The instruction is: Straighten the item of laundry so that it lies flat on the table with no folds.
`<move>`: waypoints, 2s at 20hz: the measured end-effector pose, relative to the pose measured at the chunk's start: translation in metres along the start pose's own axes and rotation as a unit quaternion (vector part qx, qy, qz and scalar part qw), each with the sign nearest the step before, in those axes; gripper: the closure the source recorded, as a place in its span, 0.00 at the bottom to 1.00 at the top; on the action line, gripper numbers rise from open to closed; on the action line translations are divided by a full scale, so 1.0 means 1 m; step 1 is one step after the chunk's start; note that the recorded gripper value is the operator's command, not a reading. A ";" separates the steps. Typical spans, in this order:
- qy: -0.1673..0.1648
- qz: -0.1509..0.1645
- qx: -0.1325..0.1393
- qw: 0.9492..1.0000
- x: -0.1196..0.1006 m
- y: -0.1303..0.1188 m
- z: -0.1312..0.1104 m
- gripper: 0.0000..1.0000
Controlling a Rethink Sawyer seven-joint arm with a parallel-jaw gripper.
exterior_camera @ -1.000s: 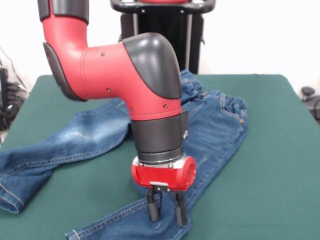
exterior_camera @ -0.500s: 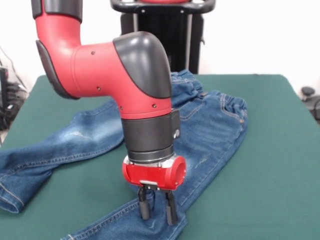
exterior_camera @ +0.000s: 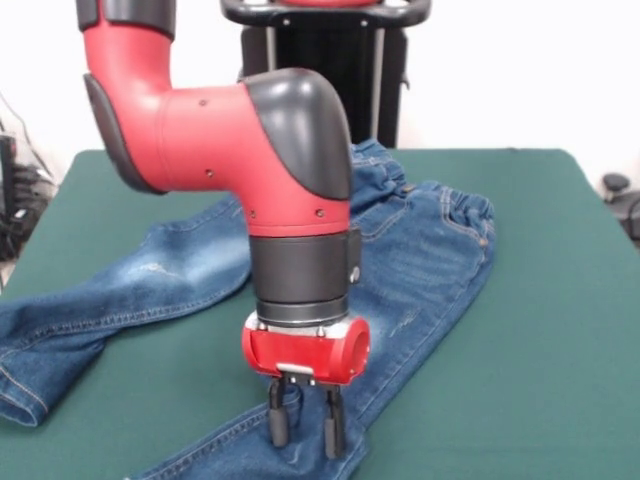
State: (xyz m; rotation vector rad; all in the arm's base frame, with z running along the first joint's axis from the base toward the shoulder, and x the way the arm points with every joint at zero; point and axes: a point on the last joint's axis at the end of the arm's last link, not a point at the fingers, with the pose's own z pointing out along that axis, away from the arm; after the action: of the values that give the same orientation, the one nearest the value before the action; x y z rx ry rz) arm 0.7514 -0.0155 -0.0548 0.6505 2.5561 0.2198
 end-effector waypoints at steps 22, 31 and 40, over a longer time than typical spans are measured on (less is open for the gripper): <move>-0.158 -0.077 0.057 0.983 0.015 -0.014 0.017 0.00; -0.162 -0.084 0.068 0.981 0.009 -0.026 0.017 0.00; -0.169 -0.091 0.074 0.979 0.004 -0.034 0.021 0.00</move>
State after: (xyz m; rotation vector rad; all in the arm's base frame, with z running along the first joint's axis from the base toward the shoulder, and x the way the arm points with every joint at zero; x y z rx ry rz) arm 0.7450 -0.0428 -0.0836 0.4570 2.2967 -0.1348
